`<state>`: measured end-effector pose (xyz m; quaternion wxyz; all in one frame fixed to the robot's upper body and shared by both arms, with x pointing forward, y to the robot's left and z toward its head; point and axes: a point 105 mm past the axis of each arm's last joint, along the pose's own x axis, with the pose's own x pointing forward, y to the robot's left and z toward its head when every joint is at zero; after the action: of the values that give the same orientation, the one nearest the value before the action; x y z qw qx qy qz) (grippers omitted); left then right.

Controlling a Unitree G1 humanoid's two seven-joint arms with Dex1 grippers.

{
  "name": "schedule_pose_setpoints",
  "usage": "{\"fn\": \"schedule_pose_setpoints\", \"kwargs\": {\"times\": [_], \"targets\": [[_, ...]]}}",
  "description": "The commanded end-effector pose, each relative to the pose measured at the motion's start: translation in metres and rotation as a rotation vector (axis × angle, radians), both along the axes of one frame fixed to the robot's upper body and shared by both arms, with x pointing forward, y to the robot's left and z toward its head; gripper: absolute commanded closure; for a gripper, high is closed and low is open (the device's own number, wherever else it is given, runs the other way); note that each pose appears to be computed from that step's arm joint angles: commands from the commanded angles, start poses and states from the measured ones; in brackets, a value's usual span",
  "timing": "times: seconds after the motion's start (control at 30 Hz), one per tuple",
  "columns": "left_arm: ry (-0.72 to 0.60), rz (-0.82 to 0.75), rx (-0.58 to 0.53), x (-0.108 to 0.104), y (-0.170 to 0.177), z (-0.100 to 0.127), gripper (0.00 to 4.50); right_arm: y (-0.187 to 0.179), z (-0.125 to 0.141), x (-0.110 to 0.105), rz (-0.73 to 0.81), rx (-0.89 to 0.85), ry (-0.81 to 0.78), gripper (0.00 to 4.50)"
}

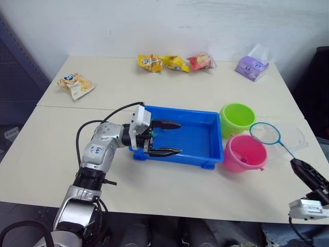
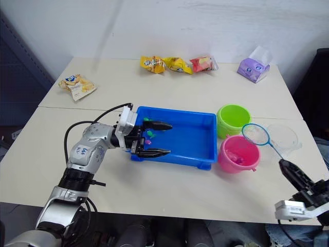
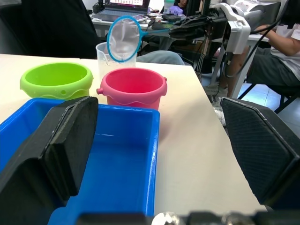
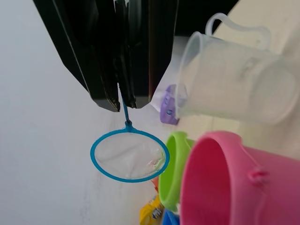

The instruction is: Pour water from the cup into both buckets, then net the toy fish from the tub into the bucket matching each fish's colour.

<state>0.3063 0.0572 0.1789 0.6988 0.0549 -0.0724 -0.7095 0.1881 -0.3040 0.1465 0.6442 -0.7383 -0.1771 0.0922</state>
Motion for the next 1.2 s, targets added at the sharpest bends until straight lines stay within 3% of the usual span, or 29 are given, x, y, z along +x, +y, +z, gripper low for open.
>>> {"fn": "schedule_pose_setpoints", "kwargs": {"times": [0.03, 0.33, 0.53, 0.63, 0.73, 1.2], "targets": [[-0.038, 0.032, -0.012, 0.002, 0.011, 0.008, 0.01, 0.014, 0.031, 0.005, 0.085, 0.223, -0.010, 4.50], [-0.008, 0.268, 0.037, 0.013, 0.088, 0.002, 0.01, 0.091, 0.061, 0.033, 0.451, 0.892, 0.507, 4.50], [0.007, 0.511, 0.010, 0.012, 0.141, 0.002, 0.01, 0.130, 0.067, 0.069, 0.512, 1.073, 0.758, 4.50], [0.044, 0.567, 0.062, 0.005, 0.158, -0.016, 0.01, 0.147, 0.049, 0.101, 0.411, 1.040, 0.868, 4.50], [0.013, 0.596, 0.079, 0.002, 0.163, -0.017, 0.01, 0.155, 0.026, 0.121, 0.275, 0.927, 0.949, 4.50], [0.004, 0.519, 0.143, -0.013, 0.159, -0.010, 0.01, 0.190, 0.007, 0.131, 0.261, 0.711, 1.195, 4.50]]}}
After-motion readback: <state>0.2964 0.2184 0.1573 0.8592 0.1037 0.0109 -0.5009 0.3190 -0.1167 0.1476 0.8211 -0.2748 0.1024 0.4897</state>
